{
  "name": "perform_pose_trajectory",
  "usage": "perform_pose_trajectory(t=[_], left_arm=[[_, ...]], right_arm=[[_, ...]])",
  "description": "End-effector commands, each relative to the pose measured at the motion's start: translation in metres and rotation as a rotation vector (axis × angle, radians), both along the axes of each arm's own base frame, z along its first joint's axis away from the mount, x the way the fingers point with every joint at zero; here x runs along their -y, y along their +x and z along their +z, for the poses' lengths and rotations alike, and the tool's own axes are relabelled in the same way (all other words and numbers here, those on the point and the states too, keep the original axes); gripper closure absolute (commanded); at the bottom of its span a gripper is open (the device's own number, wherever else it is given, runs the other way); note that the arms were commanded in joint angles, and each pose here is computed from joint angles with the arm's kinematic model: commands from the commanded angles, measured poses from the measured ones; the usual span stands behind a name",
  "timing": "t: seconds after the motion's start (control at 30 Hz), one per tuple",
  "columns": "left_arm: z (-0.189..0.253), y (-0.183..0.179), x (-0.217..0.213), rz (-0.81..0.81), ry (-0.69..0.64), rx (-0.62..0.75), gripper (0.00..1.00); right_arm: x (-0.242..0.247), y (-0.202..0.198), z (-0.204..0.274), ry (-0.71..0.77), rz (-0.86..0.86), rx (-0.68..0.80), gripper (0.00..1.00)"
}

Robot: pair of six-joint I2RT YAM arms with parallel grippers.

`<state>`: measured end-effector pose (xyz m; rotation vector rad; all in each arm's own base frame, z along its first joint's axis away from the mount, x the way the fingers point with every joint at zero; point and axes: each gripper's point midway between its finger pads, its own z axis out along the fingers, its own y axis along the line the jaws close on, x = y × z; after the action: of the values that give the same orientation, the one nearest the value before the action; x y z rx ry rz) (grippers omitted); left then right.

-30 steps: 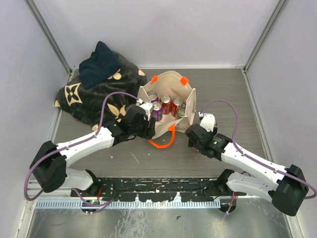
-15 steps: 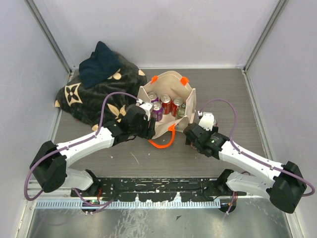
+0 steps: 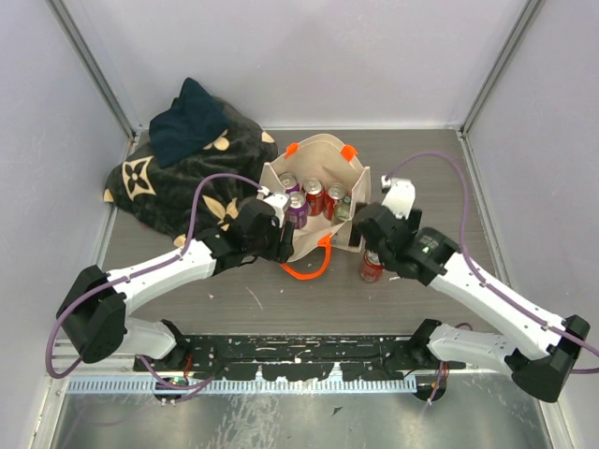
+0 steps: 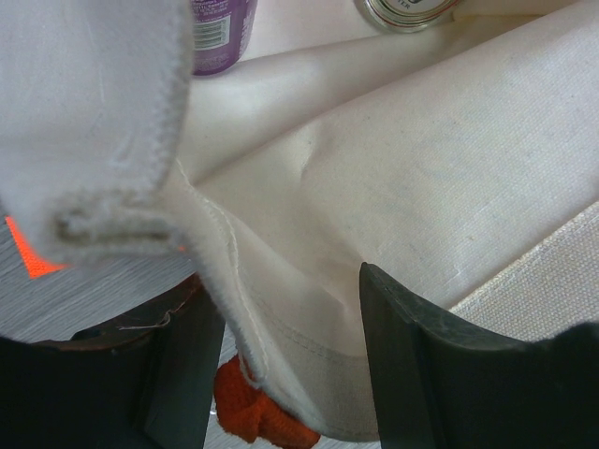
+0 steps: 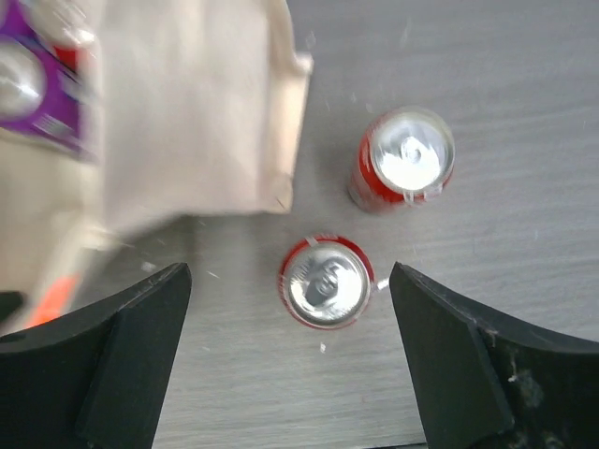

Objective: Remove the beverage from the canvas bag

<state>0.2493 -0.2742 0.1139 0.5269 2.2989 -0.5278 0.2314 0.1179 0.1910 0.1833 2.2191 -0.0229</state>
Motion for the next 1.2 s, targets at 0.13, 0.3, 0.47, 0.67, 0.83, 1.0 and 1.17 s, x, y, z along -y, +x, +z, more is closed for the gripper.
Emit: perform_pose_trajectory(t=[0.13, 0.3, 0.47, 0.67, 0.83, 1.0, 1.17], left_arm=[[0.014, 0.004, 0.003, 0.004, -0.029, 0.034, 0.36], [0.017, 0.005, 0.004, 0.009, -0.032, 0.04, 0.36], [0.011, 0.003, 0.008, -0.006, -0.04, 0.022, 0.36], [-0.001, 0.0, 0.015, -0.026, -0.054, -0.013, 0.36], [-0.002, -0.001, 0.02, -0.038, -0.072, -0.019, 0.36], [-0.006, 0.002, 0.024, -0.041, -0.076, -0.015, 0.36], [-0.019, 0.001, 0.026, -0.05, -0.059, -0.047, 0.36]], right_arm=[[-0.029, 0.047, 0.155, -0.004, 0.083, 0.243, 0.26], [-0.091, 0.08, 0.179, 0.056, 0.233, 0.288, 0.95], [-0.138, 0.102, 0.157, 0.064, 0.331, 0.232, 0.99], [-0.152, 0.11, 0.075, -0.017, 0.327, 0.044, 0.99], [-0.114, 0.092, 0.03, -0.038, 0.207, -0.052, 0.99], [-0.064, 0.07, -0.009, -0.049, 0.094, -0.121, 0.96], [-0.046, 0.066, -0.018, -0.068, 0.043, -0.112, 0.81]])
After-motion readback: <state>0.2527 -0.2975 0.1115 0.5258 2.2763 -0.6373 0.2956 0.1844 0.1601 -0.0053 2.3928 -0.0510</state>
